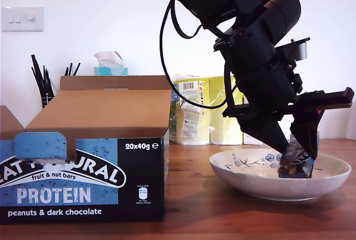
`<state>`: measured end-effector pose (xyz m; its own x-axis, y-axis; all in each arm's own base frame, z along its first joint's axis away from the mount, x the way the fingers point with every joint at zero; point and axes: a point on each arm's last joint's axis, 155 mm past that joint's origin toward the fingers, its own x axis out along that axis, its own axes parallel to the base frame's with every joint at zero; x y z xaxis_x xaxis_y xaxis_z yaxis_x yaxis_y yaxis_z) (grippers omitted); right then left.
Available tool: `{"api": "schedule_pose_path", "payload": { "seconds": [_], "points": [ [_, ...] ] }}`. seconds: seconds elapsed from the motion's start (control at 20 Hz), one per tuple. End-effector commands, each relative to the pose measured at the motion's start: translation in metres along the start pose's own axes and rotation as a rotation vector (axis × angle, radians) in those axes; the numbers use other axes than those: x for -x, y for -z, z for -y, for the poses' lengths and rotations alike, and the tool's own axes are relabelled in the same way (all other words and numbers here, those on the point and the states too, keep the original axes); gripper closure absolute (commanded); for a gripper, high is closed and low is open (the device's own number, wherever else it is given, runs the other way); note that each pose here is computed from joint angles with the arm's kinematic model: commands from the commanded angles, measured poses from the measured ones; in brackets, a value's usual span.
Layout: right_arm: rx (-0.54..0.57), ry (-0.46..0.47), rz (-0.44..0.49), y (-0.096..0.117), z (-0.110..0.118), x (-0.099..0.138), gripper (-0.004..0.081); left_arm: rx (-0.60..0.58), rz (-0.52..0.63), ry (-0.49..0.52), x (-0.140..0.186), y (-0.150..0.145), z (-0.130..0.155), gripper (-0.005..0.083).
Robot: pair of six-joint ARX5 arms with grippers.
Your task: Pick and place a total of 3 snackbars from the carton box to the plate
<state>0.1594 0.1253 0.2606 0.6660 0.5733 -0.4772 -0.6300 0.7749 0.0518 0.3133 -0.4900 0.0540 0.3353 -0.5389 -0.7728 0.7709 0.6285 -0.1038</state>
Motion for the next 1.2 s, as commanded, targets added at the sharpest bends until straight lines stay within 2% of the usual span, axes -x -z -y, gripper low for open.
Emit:
{"api": "schedule_pose_path", "payload": {
  "seconds": [0.0,0.45,0.55,0.85,1.0,1.15],
  "points": [
    [-0.004,0.002,0.0,0.001,0.0,-0.001,0.0783,-0.003,-0.048,0.015,-0.01,0.016,0.003,0.0618],
    [-0.003,0.002,0.0,0.001,0.001,-0.001,0.0783,0.066,-0.21,0.149,-0.003,0.054,0.028,0.0618],
    [-0.003,0.002,0.0,0.001,0.001,-0.001,0.0783,0.079,-0.239,0.207,0.001,0.06,0.04,0.0618],
    [-0.003,0.002,0.0,0.001,0.001,-0.001,0.0783,0.058,-0.2,0.212,-0.001,0.052,0.047,0.0602],
    [-0.002,0.002,0.001,0.001,0.0,-0.001,0.0783,0.031,-0.189,0.171,-0.003,0.052,0.047,0.0459],
    [-0.002,0.002,0.001,0.001,0.001,-0.001,0.0783,-0.006,-0.189,0.159,-0.003,0.053,0.049,0.0432]
  ]
}}
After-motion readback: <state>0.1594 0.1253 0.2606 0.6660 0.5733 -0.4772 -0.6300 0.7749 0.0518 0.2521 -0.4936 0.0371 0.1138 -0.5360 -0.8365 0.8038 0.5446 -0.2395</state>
